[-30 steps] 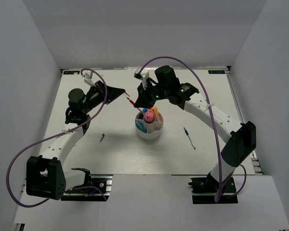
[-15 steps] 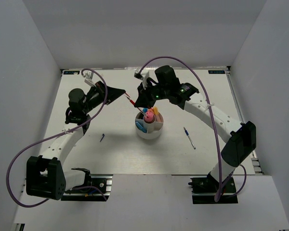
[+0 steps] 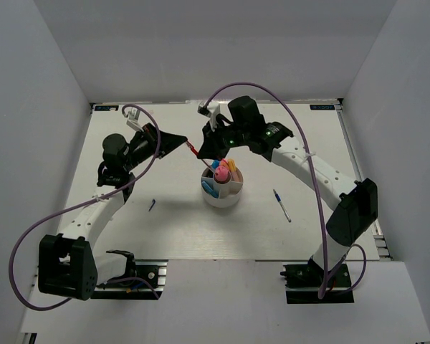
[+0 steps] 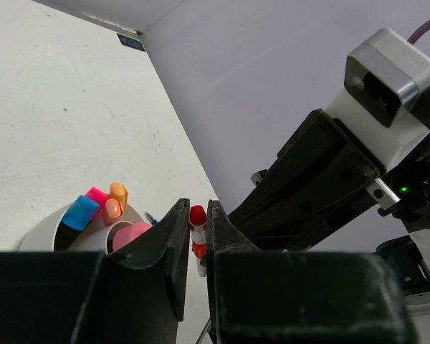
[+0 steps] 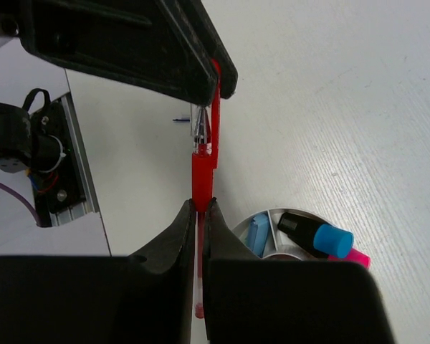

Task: Sort the stationery into containers
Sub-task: Close the pen cap on the pen.

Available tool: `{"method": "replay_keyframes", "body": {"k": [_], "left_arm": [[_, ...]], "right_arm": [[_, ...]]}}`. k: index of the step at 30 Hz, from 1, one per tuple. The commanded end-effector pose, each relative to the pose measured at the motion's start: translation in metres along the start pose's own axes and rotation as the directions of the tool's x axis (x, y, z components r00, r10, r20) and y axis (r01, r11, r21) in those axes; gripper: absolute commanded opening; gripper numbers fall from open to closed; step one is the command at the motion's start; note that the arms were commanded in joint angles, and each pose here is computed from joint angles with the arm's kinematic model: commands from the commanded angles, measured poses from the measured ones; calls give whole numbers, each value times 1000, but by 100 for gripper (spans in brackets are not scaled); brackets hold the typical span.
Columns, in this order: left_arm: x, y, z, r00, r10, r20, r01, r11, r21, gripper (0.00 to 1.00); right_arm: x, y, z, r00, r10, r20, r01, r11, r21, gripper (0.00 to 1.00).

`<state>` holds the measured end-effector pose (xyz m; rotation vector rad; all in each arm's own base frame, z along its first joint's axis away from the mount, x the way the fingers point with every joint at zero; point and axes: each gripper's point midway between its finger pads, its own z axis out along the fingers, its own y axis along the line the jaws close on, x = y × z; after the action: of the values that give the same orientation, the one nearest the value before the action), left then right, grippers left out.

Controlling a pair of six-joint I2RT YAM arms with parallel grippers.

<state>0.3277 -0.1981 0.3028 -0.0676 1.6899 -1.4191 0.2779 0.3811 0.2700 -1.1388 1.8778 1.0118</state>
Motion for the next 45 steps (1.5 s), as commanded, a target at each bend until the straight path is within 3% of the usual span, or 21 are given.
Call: {"method": "replay_keyframes", "body": {"k": [1, 45], "left_arm": [[3, -7, -5, 1000, 28, 5, -28, 1000, 10, 0], [78, 12, -1, 984, -39, -171, 34, 999, -35, 0]], "right_arm": [[-34, 5, -1, 996, 12, 88, -11, 1000, -13, 0], [-87, -4, 7, 980, -76, 184, 76, 997, 7, 0]]}}
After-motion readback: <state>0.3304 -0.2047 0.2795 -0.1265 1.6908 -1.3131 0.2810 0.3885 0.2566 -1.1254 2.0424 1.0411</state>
